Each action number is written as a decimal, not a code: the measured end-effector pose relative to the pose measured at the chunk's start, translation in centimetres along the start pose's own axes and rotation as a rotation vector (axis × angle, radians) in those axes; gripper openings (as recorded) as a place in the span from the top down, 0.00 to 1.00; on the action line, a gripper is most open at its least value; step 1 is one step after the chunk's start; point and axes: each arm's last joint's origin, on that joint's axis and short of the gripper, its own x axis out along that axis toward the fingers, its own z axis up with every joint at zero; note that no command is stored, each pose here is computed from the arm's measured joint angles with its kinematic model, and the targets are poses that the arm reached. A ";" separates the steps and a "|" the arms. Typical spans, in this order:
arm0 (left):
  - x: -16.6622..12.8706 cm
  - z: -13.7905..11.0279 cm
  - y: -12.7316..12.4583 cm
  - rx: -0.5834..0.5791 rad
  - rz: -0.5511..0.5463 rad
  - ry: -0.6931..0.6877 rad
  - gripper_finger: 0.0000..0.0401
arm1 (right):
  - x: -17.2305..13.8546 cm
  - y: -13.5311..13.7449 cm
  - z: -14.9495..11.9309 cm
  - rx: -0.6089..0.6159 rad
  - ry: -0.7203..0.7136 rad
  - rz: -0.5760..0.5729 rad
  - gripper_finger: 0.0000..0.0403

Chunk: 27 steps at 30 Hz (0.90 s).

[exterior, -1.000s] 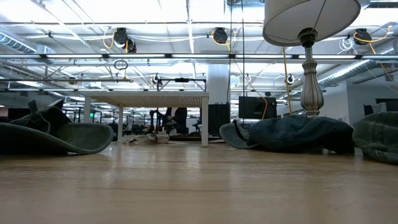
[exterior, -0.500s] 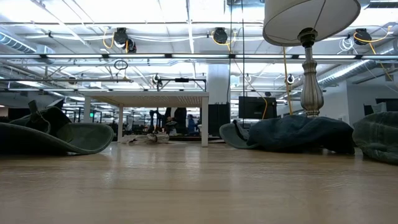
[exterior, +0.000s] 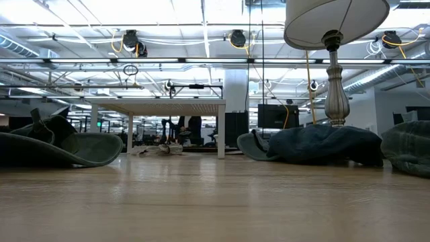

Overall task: Pick & Place hat
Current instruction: Put the bottom right blue cap on the shelf

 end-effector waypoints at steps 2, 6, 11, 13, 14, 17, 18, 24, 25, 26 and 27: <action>0.0 0.0 0.1 -0.066 0.022 0.008 0.83 | 0.0 0.0 0.2 -0.011 0.031 -0.007 0.96; 0.0 -0.4 0.5 -0.205 0.093 0.046 0.83 | -0.1 0.1 0.2 -0.033 0.103 0.006 0.96; 0.0 -1.5 0.9 -0.301 0.196 0.145 0.82 | -0.2 0.1 0.1 -0.050 0.137 0.023 0.96; 0.0 -1.9 1.1 -0.358 0.216 0.173 0.82 | -0.3 0.2 0.1 -0.052 0.146 0.024 0.96; 0.0 -2.0 1.2 -0.397 0.222 0.182 0.82 | -0.3 0.2 0.0 -0.053 0.151 0.024 0.96; 0.0 -2.4 1.4 -0.537 0.212 0.187 0.82 | -0.4 0.3 -0.2 -0.051 0.180 0.020 0.96; 0.0 -2.4 1.5 -0.587 0.197 0.184 0.82 | -0.4 0.4 -0.2 -0.050 0.191 0.021 0.96; 0.2 -2.6 1.9 -0.881 0.091 0.177 0.82 | -0.8 1.2 -0.3 -0.039 0.230 0.036 0.96; 0.2 -2.7 2.0 -0.924 0.091 0.181 0.82 | -0.9 1.4 -0.3 -0.037 0.235 0.038 0.96; 0.2 -2.8 2.1 -0.959 0.092 0.191 0.82 | -1.0 1.5 -0.3 -0.035 0.239 0.038 0.96; 0.1 -3.0 2.2 -0.985 0.090 0.205 0.82 | -1.0 1.6 -0.3 -0.032 0.241 0.041 0.96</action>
